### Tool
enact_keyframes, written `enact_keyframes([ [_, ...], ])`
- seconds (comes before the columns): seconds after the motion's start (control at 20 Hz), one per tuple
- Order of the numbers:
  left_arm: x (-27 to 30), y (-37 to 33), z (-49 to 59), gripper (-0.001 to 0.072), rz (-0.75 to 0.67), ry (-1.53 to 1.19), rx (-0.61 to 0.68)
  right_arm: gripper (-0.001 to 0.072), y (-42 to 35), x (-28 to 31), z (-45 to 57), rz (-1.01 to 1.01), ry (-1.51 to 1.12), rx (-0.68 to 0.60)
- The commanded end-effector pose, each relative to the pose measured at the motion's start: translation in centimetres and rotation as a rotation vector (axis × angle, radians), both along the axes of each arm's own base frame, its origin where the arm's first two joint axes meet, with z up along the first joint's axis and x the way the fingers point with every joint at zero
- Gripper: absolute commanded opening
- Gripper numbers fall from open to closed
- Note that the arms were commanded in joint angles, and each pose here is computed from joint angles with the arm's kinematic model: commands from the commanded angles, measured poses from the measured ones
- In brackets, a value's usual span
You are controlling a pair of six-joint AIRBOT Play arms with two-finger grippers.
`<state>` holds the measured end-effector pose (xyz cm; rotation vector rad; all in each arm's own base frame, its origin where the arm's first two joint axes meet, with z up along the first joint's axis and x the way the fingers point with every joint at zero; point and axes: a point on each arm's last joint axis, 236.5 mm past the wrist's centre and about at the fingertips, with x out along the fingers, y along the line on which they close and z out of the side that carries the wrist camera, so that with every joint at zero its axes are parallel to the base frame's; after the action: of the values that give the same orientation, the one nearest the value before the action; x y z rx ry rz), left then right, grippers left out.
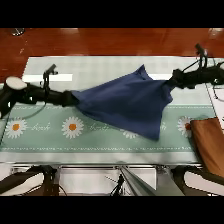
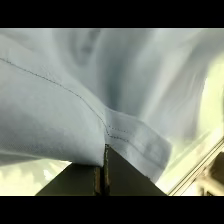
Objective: Fold the shirts.
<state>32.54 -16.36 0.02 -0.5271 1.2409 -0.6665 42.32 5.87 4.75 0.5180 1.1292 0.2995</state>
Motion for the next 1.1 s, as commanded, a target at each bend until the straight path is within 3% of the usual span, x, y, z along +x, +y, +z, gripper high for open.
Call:
enact_keyframes([
  [0.0,-5.9,-1.9,-2.5,0.0026,-0.011,-0.009,0.027,0.0021,-0.6,4.0,0.7,-0.018,-0.02,0.052],
  [0.2,-11.7,-4.9,-5.9,0.0028,-0.144,0.104,0.036,0.0022,2.0,4.6,-4.0,-0.002,0.092,0.124],
  [0.25,-12.0,-5.1,-6.0,0.0096,-0.157,0.11,0.039,0.0119,2.4,4.2,-4.8,-0.002,0.127,0.135],
  [0.3,-11.9,-5.1,-5.9,0.0413,-0.158,0.108,0.039,0.0463,2.5,3.7,-5.0,0.0,0.156,0.141],
  [0.35,-11.4,-4.6,-5.5,0.0697,-0.16,0.1,0.05,0.062,2.4,3.1,-4.8,0.024,0.164,0.137],
  [0.55,-7.6,1.6,-1.1,0.0703,-0.095,0.084,0.118,0.062,-3.8,-0.7,-1.8,0.02,0.188,0.035],
  [0.7,-4.7,8.3,1.3,0.0703,0.151,0.005,0.135,0.0619,-11.8,-6.5,-1.4,-0.075,0.262,-0.176],
  [0.85,-5.7,12.7,-1.8,0.0703,0.439,0.138,0.091,0.0619,-12.7,-10.9,-4.5,-0.282,0.257,-0.101],
  [1.05,-7.0,11.6,-5.8,0.0702,0.482,0.262,0.026,0.0619,-5.5,-15.6,-9.2,-0.246,0.26,0.093],
])
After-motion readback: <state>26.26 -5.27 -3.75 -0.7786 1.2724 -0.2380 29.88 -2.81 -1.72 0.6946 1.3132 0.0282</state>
